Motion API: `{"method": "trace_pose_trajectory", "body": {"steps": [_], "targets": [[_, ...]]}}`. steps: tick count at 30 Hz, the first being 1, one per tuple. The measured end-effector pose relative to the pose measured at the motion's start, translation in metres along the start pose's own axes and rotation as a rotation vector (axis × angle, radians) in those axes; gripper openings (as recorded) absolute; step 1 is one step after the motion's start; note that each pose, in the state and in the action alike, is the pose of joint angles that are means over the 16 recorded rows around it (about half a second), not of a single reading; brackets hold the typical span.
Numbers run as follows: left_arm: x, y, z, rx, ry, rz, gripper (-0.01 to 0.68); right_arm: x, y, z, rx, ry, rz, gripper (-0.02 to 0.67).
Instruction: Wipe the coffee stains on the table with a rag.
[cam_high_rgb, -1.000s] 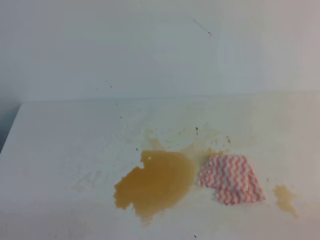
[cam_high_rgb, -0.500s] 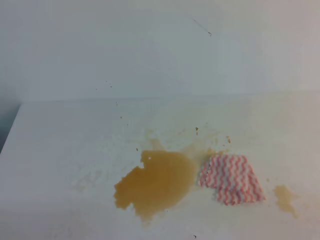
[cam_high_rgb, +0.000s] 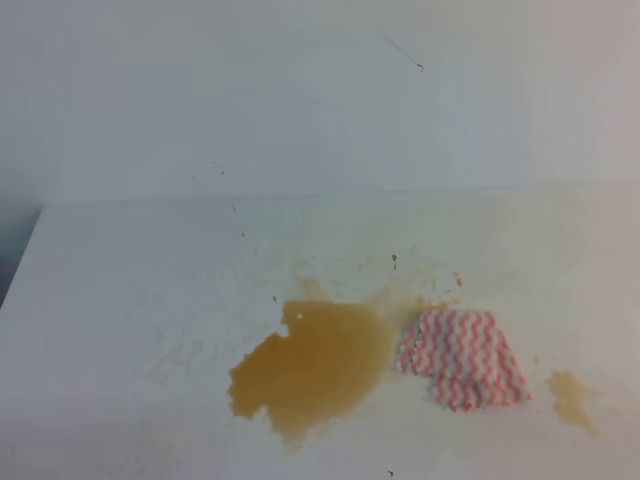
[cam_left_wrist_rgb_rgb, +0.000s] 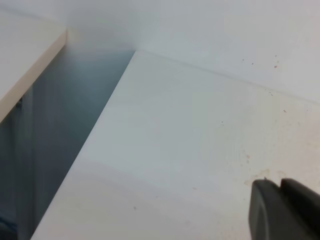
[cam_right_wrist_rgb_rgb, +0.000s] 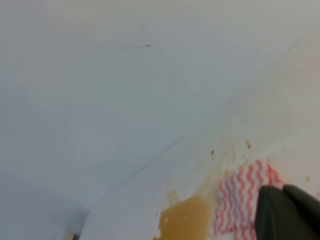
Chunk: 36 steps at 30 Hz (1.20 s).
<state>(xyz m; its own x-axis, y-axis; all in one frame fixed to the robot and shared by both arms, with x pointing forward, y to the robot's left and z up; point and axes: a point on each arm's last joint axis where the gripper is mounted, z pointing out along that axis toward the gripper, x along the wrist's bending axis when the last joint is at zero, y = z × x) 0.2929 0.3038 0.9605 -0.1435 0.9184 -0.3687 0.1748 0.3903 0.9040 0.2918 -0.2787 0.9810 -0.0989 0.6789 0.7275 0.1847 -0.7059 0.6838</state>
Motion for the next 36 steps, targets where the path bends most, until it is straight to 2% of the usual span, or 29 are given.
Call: {"method": "trace_pose_trajectory", "body": {"steps": [10,23,28,32,36], "targets": [[0.000,0.000,0.000,0.000,0.000,0.000,-0.003,0.040,0.017,-0.002,0.216,0.039,-0.265,-0.001],[0.000,0.000,0.000,0.000,0.000,0.000,-0.003,0.063,0.046,0.026,0.384,0.004,-0.402,-0.001],[0.000,0.000,0.000,0.000,0.000,0.000,-0.003,0.071,0.058,0.043,0.503,-0.018,-0.497,-0.001],[0.000,0.000,0.000,0.000,0.000,0.000,-0.003,0.076,0.072,0.058,0.623,-0.057,-0.578,-0.001],[0.000,0.000,0.000,0.000,0.000,0.000,-0.003,0.079,0.087,0.074,0.718,-0.128,-0.612,-0.001]]}}
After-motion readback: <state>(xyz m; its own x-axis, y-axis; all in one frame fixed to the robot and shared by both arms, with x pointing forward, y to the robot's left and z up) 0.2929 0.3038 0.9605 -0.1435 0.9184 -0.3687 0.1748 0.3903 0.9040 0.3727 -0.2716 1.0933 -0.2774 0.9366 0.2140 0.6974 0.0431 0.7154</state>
